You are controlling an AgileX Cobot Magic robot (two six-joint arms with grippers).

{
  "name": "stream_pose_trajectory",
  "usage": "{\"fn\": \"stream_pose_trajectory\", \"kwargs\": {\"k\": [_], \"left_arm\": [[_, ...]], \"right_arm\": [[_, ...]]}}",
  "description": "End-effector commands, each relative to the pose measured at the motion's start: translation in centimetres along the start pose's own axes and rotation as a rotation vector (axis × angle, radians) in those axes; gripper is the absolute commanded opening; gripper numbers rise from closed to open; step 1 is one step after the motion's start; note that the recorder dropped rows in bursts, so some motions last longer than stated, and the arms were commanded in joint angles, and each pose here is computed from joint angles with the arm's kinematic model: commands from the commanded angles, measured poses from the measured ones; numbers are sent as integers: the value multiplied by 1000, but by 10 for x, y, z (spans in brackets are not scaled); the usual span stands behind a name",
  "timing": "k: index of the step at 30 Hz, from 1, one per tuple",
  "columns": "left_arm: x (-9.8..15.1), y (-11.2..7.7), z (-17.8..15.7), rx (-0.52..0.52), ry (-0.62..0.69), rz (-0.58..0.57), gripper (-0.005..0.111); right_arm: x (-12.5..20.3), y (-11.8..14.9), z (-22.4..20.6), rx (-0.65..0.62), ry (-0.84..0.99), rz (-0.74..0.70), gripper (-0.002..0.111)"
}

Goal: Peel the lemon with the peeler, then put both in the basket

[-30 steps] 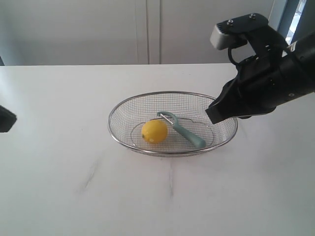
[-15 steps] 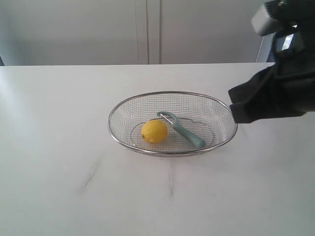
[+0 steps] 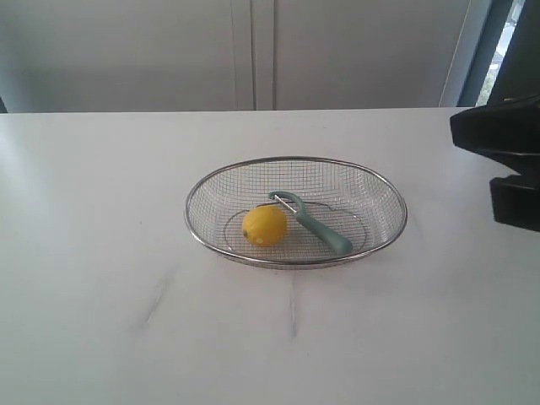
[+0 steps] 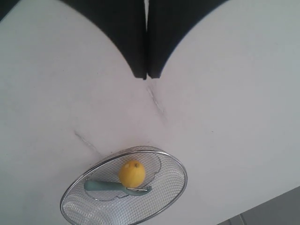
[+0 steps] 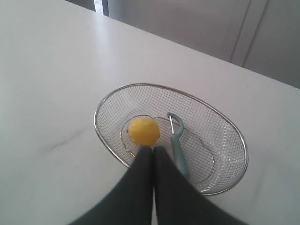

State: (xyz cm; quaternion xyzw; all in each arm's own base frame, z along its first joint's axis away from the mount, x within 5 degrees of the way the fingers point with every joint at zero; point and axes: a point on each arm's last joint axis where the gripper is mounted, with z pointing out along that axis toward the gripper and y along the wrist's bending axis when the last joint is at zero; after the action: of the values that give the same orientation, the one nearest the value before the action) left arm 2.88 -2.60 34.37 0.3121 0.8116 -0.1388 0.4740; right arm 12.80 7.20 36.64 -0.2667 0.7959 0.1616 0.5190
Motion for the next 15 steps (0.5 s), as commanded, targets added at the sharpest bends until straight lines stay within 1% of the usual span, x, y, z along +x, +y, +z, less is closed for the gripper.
{"fn": "stream_pose_trajectory", "kwargs": {"k": [1,4,6,9,13,14,15], "left_arm": [[1,-1,-1,9,-9,-16,0],[1,-1,-1,9,-9,-16,0],[1,-1,-1,9,-9,-16,0],[1,-1,-1,7,-9,-15,0],[1,-1,-1,7,-9,-15,0],[1,-1,-1,7,-9,-15,0],[1,-1,-1,7,-9,-15,0]], "right_arm": [[0,1,-6,4,-22,-14,0],[-1,4,-15,4,-53,-22,0],[-1,6,-29,18,-98,-28,0],[-1,8,-57,80,-195,-34,0],[5,12,-96,256,-323,-31,0],[9,17,-113,370,-380,-30,0],[11,21,-120,420,-406,-29,0]]}}
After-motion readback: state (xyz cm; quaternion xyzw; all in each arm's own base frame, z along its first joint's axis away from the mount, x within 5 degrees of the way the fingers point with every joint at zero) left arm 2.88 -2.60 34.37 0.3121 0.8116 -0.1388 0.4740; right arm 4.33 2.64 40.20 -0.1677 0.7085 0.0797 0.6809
